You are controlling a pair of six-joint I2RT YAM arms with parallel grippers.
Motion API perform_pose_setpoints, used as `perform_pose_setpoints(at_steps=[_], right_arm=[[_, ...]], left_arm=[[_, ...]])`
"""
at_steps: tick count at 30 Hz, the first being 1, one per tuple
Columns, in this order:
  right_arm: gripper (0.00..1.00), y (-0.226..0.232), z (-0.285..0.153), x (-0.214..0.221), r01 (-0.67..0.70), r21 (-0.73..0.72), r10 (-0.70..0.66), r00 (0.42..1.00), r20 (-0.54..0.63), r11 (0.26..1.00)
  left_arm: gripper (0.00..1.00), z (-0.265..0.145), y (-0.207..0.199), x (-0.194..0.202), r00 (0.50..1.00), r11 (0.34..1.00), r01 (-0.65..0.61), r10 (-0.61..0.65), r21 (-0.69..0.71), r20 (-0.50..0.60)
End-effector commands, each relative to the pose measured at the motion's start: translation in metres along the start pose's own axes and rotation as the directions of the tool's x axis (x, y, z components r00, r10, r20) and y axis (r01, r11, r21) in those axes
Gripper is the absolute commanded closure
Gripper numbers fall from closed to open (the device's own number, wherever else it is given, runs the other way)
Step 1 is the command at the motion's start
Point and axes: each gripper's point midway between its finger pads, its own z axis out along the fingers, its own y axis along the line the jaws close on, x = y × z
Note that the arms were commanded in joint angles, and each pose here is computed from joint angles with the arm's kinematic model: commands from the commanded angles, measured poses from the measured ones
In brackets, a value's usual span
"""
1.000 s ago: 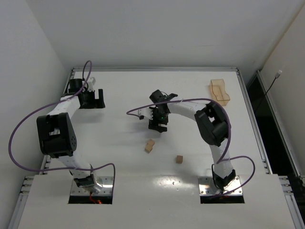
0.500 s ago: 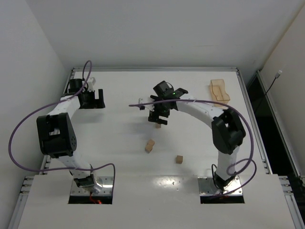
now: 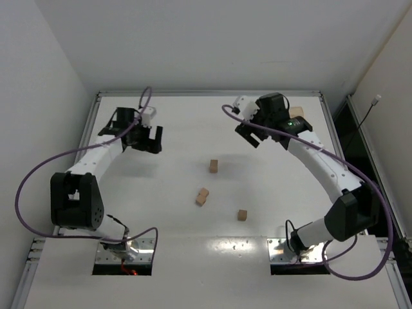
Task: Build the wood block tower
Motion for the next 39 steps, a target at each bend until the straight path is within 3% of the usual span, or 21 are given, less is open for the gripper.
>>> perform_pose_setpoints(at_steps=[1, 5, 9, 10, 11, 14, 19, 21, 25, 30, 35, 39], right_arm=[[0.25, -0.042, -0.018, 0.002, -0.166, 0.170, 0.162, 0.986, 0.038, 0.971], [0.32, -0.090, -0.050, 0.019, -0.301, 0.437, 0.292, 0.952, 0.091, 0.848], [0.32, -0.080, -0.052, 0.036, -0.259, 0.380, 0.269, 0.963, 0.029, 0.888], [0.29, -0.074, -0.059, 0.035, -0.265, 0.349, 0.268, 0.962, 0.040, 0.899], [0.17, -0.062, -0.056, 0.038, -0.265, 0.302, 0.265, 0.963, 0.039, 0.916], [0.00, -0.034, -0.048, 0.053, -0.292, 0.217, 0.292, 0.956, 0.033, 0.931], [0.00, -0.005, -0.035, 0.078, -0.390, 0.151, 0.398, 0.917, -0.031, 0.909], [0.11, -0.008, -0.032, 0.089, -0.440, 0.188, 0.460, 0.884, -0.078, 0.878], [0.13, -0.020, -0.026, 0.123, -0.523, 0.268, 0.573, 0.803, -0.164, 0.809], [0.13, -0.032, -0.028, 0.132, -0.539, 0.266, 0.590, 0.788, -0.175, 0.799], [0.13, -0.014, -0.024, 0.132, -0.565, 0.147, 0.584, 0.783, -0.214, 0.812], [0.13, -0.001, -0.024, 0.139, -0.597, 0.102, 0.603, 0.767, -0.220, 0.796]], left_arm=[[0.00, -0.015, -0.049, 0.009, 0.991, 0.991, -0.129, 0.130, 0.037, -0.013], [0.00, -0.023, -0.108, 0.018, 0.975, 0.972, -0.220, 0.221, 0.084, -0.007], [0.00, -0.028, -0.154, 0.028, 0.967, 0.948, -0.244, 0.254, 0.203, -0.027], [0.00, -0.029, -0.163, 0.030, 0.963, 0.939, -0.258, 0.270, 0.226, -0.024], [0.00, -0.028, -0.164, 0.037, 0.957, 0.939, -0.272, 0.287, 0.212, -0.042], [0.00, -0.026, -0.165, 0.043, 0.940, 0.935, -0.325, 0.336, 0.143, -0.061], [0.05, -0.032, -0.179, 0.042, 0.926, 0.927, -0.366, 0.371, 0.075, -0.070], [0.10, -0.030, -0.174, 0.044, 0.925, 0.930, -0.368, 0.368, 0.019, -0.089], [0.16, -0.017, -0.178, 0.055, 0.917, 0.926, -0.376, 0.374, 0.009, -0.137], [0.18, 0.008, -0.199, 0.062, 0.934, 0.945, -0.321, 0.327, 0.064, -0.143], [0.18, 0.021, -0.222, 0.049, 0.955, 0.961, -0.249, 0.264, 0.118, -0.136], [0.21, 0.017, -0.249, 0.056, 0.943, 0.947, -0.283, 0.303, 0.154, -0.134]])
